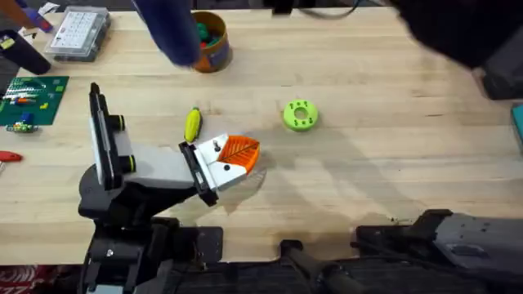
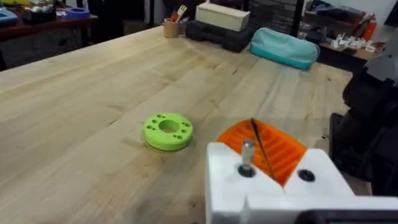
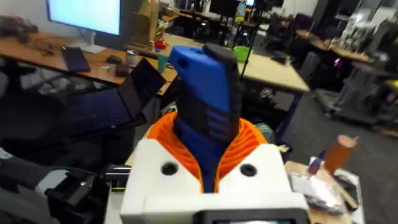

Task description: Pick up the gripper from the table and insert it into the empty holder that is missing its gripper. Then pick up a screw, insert it into the mounting hole, and use the screwdriver to tighten it. Finally, clean up the table by picking up the vegetable and placing it into the bucket.

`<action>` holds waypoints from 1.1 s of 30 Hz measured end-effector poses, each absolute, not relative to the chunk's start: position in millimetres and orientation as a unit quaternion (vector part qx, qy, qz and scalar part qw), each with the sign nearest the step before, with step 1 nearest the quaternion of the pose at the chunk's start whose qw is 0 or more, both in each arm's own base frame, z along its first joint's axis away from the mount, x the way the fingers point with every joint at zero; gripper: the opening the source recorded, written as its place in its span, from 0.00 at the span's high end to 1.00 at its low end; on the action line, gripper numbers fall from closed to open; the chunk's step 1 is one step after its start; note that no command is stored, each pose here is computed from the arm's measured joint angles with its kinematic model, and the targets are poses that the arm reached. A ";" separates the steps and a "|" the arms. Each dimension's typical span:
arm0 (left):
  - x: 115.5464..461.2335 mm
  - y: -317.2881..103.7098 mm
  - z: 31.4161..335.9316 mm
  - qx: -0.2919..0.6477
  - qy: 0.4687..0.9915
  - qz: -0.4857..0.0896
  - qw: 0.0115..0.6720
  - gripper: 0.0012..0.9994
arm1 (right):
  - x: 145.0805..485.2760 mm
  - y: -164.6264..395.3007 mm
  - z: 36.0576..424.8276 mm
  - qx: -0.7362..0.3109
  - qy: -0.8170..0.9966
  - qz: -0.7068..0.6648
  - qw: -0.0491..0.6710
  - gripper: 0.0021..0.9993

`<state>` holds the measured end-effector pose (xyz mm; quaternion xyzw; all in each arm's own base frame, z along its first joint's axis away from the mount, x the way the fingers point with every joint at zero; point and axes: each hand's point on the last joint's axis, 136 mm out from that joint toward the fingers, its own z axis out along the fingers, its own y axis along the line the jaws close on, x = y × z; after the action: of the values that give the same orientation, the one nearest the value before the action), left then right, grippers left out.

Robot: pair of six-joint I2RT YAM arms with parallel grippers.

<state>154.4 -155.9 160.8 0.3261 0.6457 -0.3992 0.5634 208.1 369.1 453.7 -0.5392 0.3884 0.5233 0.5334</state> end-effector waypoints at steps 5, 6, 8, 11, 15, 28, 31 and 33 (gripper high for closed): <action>154.4 -156.0 160.8 0.326 0.646 -0.399 0.563 0.99 | 203.3 364.7 462.4 -0.553 0.369 0.503 0.553 0.93; 154.5 -155.9 160.8 0.326 0.646 -0.399 0.563 0.99 | 204.0 365.3 460.1 -0.554 0.371 0.502 0.551 0.93; 154.4 -155.9 160.8 0.326 0.646 -0.399 0.563 0.99 | 205.8 366.6 455.3 -0.557 0.376 0.498 0.548 0.93; 154.4 -155.9 160.8 0.326 0.646 -0.399 0.563 0.99 | 207.2 367.5 449.8 -0.562 0.380 0.492 0.546 0.93; 154.5 -155.9 160.8 0.326 0.646 -0.399 0.563 0.99 | 213.5 369.3 428.4 -0.569 0.413 0.475 0.529 0.93; 154.4 -156.0 160.8 0.326 0.646 -0.399 0.563 0.99 | 277.9 309.8 302.1 -0.582 0.641 0.258 0.429 0.93; 154.4 -156.0 160.8 0.326 0.646 -0.399 0.563 0.99 | 288.8 280.3 285.6 -0.591 0.676 0.187 0.400 0.93; 154.4 -156.0 160.8 0.326 0.646 -0.399 0.563 0.99 | 297.0 260.0 281.4 -0.594 0.691 0.137 0.388 0.93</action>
<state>154.4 -156.0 160.8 0.3262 0.6456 -0.3993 0.5633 297.0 260.0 281.4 -0.5944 0.6910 0.1365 0.3880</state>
